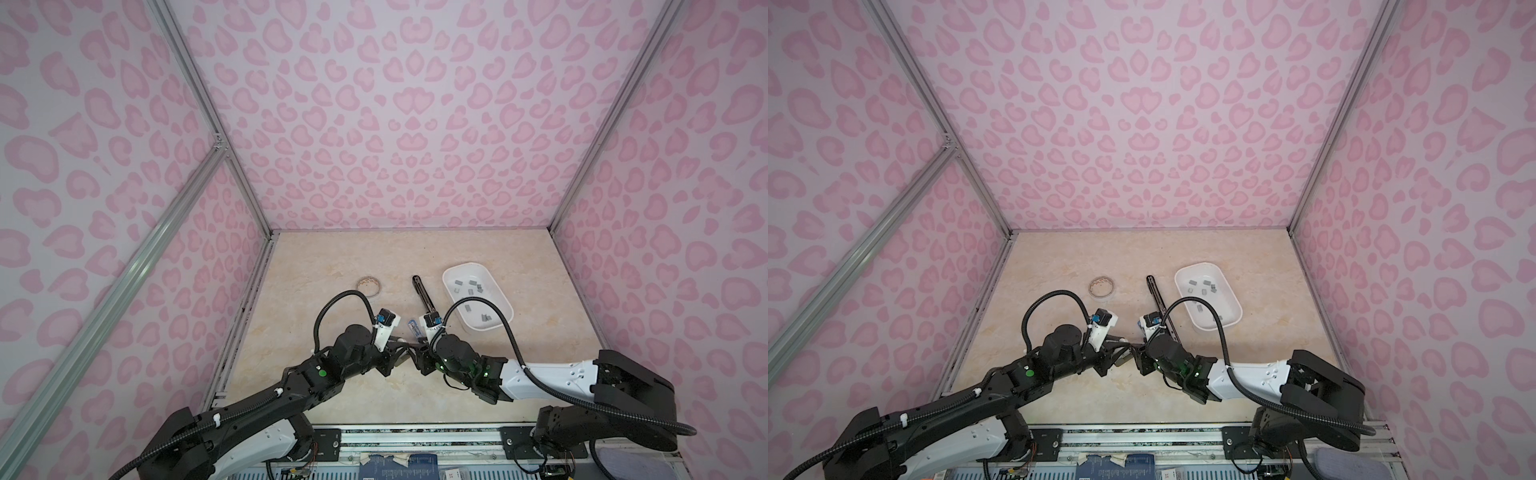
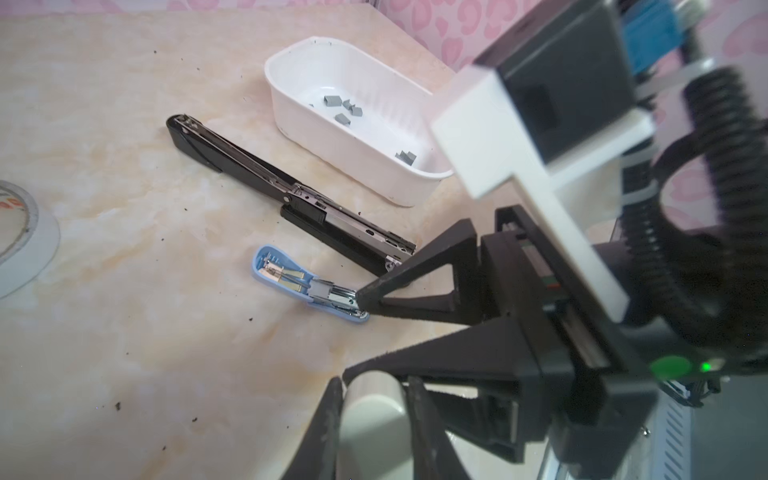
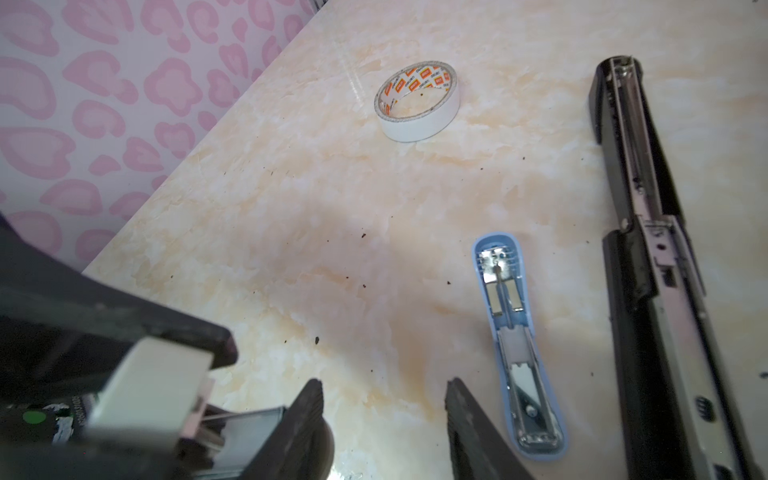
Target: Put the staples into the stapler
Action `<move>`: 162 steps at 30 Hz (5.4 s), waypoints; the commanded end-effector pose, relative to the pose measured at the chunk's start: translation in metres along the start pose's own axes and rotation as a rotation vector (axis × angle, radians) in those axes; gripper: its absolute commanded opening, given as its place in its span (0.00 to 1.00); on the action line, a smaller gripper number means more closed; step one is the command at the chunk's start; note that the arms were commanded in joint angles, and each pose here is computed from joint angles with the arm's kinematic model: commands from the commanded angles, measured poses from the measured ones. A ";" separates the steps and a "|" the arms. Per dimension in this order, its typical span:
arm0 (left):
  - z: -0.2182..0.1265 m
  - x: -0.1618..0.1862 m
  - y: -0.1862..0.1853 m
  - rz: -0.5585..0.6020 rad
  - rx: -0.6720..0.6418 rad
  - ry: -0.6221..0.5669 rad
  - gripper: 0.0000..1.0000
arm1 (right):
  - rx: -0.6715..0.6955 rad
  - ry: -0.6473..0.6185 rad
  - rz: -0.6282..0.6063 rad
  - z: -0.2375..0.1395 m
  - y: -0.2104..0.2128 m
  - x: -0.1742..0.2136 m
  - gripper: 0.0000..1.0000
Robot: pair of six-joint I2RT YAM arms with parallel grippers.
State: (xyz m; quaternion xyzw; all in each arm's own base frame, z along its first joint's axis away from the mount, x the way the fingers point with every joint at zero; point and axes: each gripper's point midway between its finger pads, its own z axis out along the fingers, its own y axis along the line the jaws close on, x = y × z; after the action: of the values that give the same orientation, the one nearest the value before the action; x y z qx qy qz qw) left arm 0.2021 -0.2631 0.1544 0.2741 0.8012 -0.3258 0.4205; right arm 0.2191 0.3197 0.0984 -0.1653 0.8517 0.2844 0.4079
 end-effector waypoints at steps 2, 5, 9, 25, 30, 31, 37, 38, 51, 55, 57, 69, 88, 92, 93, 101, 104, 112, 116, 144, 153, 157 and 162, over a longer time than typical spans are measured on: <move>-0.009 -0.017 -0.002 -0.014 0.005 -0.100 0.04 | -0.001 -0.017 0.002 0.000 0.001 -0.001 0.49; -0.019 -0.026 -0.001 -0.012 -0.007 -0.153 0.04 | -0.032 -0.031 -0.001 -0.002 0.007 -0.003 0.50; -0.030 -0.026 0.002 -0.019 -0.016 -0.198 0.04 | -0.091 -0.048 -0.039 -0.005 0.025 0.000 0.50; -0.027 -0.027 -0.004 -0.003 0.015 -0.185 0.04 | -0.080 -0.203 -0.136 -0.058 0.030 -0.044 0.03; -0.026 -0.026 -0.012 -0.003 0.057 -0.175 0.04 | -0.130 -0.204 -0.194 -0.062 0.046 -0.062 0.00; -0.027 -0.028 -0.012 -0.002 0.057 -0.180 0.04 | -0.159 -0.204 -0.200 -0.061 0.050 -0.067 0.00; -0.035 -0.030 -0.011 -0.007 0.053 -0.216 0.04 | -0.340 -0.282 -0.006 -0.062 0.048 -0.094 0.02; -0.037 -0.031 -0.010 -0.006 0.047 -0.224 0.04 | -0.330 -0.311 -0.003 -0.060 0.045 -0.096 0.03; -0.056 -0.038 -0.001 -0.002 -0.015 -0.293 0.04 | -0.432 -0.260 0.024 -0.031 0.078 -0.106 0.00; -0.058 -0.042 -0.003 0.001 -0.008 -0.301 0.04 | -0.427 -0.240 0.037 -0.031 0.074 -0.095 0.00; -0.059 -0.043 -0.002 0.002 -0.013 -0.309 0.04 | -0.432 -0.231 0.040 -0.032 0.075 -0.090 0.01; -0.066 -0.060 -0.007 -0.001 -0.005 -0.343 0.04 | -0.404 -0.123 0.041 -0.017 0.069 -0.055 0.01; -0.088 -0.093 0.001 0.001 -0.082 -0.483 0.04 | -0.496 -0.107 -0.059 -0.025 0.108 -0.028 0.13; -0.089 -0.091 -0.002 0.002 -0.063 -0.488 0.04 | -0.474 -0.128 -0.077 -0.029 0.106 -0.029 0.21; -0.089 -0.090 -0.001 0.002 -0.064 -0.489 0.04 | -0.462 -0.133 -0.080 -0.030 0.102 -0.030 0.26; -0.086 -0.080 -0.017 0.048 0.034 -0.463 0.04 | -0.422 -0.178 -0.214 -0.059 0.084 -0.036 0.75; -0.087 -0.077 -0.029 0.071 0.105 -0.459 0.04 | -0.530 -0.160 -0.292 -0.074 0.103 -0.034 0.88; -0.091 -0.070 -0.060 0.144 0.278 -0.439 0.04 | -0.672 -0.176 -0.379 -0.086 0.124 -0.033 0.88; -0.093 -0.067 -0.073 0.171 0.352 -0.428 0.04 | -0.735 -0.184 -0.416 -0.091 0.133 -0.032 0.87; -0.104 -0.058 -0.094 0.238 0.485 -0.441 0.04 | -0.898 -0.156 -0.382 -0.096 0.144 -0.030 0.38; -0.102 -0.058 -0.093 0.234 0.480 -0.439 0.04 | -0.901 -0.158 -0.363 -0.096 0.145 -0.033 0.20; -0.103 -0.059 -0.091 0.229 0.468 -0.446 0.04 | -0.865 -0.164 -0.349 -0.093 0.140 -0.035 0.18; -0.103 -0.061 -0.082 0.209 0.417 -0.465 0.23 | -0.756 -0.162 -0.311 -0.084 0.125 -0.038 0.17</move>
State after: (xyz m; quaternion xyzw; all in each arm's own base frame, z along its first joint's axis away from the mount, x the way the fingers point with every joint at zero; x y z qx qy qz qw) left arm 0.1165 -0.2515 0.2727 0.3673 0.5663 -0.5019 0.5409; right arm 0.1059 0.3712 0.2181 -0.4518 0.5789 0.5491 0.3990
